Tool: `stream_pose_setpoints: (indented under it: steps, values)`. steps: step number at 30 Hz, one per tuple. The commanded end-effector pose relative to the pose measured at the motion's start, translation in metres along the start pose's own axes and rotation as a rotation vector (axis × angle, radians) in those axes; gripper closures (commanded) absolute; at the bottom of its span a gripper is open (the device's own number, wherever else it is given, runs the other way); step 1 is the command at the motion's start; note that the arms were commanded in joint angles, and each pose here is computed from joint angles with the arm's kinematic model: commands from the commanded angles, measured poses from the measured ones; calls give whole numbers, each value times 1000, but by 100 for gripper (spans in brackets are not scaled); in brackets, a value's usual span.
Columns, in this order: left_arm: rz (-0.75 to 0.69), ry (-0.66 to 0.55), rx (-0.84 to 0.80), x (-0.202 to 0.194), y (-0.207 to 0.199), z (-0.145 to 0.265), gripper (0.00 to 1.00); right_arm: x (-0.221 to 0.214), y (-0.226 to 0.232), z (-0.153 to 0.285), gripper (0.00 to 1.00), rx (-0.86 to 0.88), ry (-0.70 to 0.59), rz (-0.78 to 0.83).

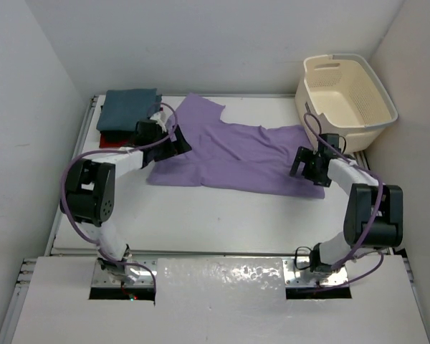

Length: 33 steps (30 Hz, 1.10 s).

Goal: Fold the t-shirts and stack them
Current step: Fold the flattened tshirt in 1/3 of the way

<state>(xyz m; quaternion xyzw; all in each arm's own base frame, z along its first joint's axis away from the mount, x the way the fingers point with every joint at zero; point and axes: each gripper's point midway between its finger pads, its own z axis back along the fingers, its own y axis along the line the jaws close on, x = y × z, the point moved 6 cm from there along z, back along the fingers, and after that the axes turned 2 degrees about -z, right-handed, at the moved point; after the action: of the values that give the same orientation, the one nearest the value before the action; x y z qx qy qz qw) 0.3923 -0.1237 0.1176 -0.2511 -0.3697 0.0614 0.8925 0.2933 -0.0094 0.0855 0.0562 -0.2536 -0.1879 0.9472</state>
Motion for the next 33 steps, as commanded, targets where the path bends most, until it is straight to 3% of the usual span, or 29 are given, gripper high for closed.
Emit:
stream_pose_setpoints:
  steps: [1,9,17,24,28,33]
  values:
    - [25,11,22,-16,8,-3,0,-3,-2,-11,1,-4,-13,-15]
    - [153,197,211,-96,53,13,0,-62,-22,-19,1,-60,115,-57]
    - [397,436,495,-186,72,100,0,-136,-46,16,1,-151,217,-117]
    - [521,518,668,-213,68,162,0,-165,-65,45,1,-266,233,-123]
    - [529,336,583,-178,51,168,0,-144,-55,49,1,-205,178,-105]
    - [360,-4,441,-69,19,162,0,-82,-29,66,1,-78,15,-45]
